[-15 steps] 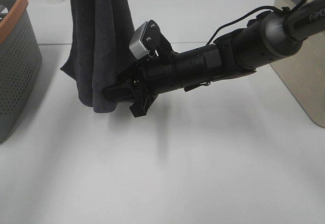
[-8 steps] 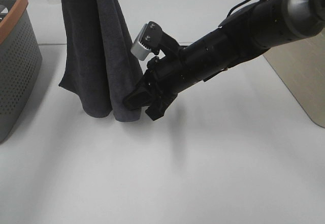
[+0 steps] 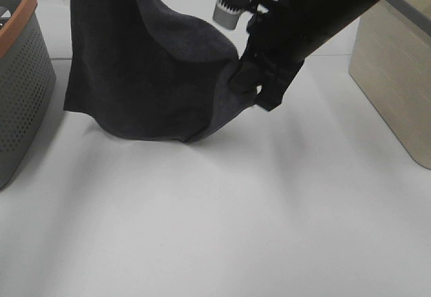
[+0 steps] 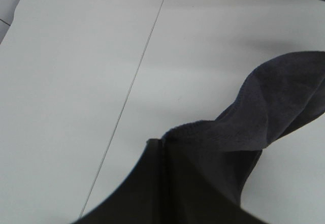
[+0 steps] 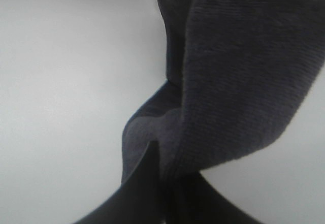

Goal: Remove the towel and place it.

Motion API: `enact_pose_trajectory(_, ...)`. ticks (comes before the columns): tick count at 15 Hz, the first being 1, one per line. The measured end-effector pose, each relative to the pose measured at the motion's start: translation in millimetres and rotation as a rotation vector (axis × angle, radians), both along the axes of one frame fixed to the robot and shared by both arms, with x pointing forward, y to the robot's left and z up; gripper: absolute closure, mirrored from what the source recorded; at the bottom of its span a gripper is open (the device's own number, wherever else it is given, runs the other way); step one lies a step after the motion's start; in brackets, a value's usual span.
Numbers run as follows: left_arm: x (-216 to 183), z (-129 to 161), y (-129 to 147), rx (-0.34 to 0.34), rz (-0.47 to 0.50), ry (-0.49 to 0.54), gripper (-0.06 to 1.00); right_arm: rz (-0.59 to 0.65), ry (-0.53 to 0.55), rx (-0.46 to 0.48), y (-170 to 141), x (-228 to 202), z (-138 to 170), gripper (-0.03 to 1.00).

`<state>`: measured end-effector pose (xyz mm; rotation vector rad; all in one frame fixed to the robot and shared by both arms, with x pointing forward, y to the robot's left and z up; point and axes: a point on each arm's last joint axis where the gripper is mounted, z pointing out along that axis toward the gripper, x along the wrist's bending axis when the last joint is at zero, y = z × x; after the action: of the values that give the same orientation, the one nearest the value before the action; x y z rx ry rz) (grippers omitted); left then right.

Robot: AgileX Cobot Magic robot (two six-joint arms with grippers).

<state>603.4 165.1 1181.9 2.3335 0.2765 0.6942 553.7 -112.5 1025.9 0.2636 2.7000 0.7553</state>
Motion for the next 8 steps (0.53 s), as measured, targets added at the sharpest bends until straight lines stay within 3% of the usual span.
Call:
enact_pose_trajectory(3, 7, -12, -4, -0.115, 0.076, 0.031, 0.94, -0.083, 0.016, -0.022, -42, 20, 47, 0.95)
enact_pose_trajectory(4, 12, -27, -9, -0.254, 0.131, 0.065, 0.94, -0.085, -0.002, -0.065, -57, 27, 69, 0.95)
enact_pose_trajectory(5, 15, -35, -10, -0.31, 0.162, 0.067, 0.94, -0.073, -0.023, -0.106, -60, 28, 78, 0.95)
enact_pose_trajectory(8, 20, -48, -10, -0.406, 0.225, 0.046, 0.94, -0.064, -0.096, -0.227, -70, 32, 92, 0.95)
